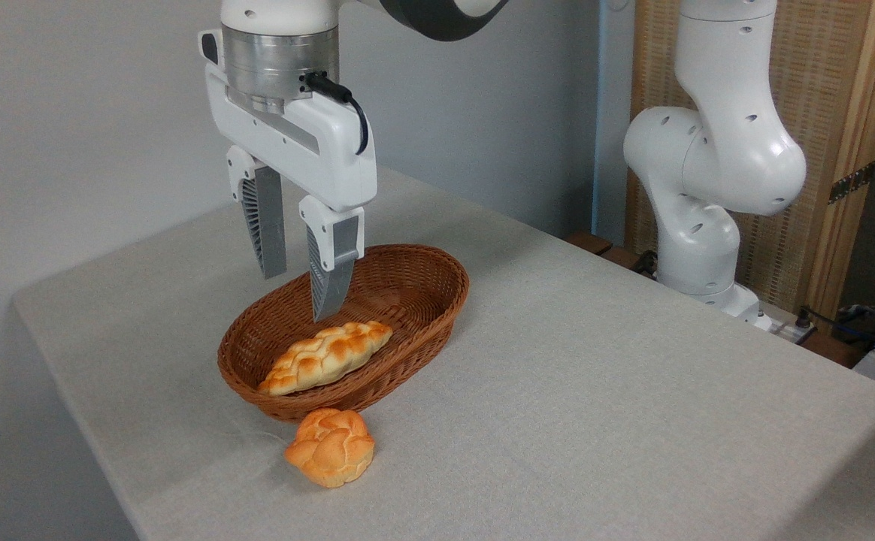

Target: Put bread into the basket

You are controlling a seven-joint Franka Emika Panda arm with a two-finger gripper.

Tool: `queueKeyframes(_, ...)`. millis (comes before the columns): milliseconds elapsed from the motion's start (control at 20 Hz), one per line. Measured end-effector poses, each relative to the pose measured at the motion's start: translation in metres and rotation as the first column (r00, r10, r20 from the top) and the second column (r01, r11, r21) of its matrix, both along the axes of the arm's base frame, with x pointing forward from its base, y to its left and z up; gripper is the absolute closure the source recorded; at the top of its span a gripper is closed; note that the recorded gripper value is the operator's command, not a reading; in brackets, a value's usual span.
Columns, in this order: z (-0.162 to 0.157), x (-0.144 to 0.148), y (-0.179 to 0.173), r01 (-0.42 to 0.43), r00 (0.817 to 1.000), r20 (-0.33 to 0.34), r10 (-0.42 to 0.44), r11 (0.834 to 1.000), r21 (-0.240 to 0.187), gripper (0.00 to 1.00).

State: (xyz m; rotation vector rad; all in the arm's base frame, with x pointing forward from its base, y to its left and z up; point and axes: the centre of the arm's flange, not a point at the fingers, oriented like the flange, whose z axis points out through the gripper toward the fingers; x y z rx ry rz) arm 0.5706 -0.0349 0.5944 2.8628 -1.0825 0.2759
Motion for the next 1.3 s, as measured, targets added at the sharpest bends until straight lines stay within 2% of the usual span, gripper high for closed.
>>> queueKeyframes(900, -0.002, -0.002, 0.003, -0.002, 1.0, -0.023, 0.002, 1.0, 0.001, 0.0)
queueKeyframes(1300, -0.002, -0.001, 0.018, -0.069, 0.997, -0.029, 0.069, 0.998, -0.004, 0.0)
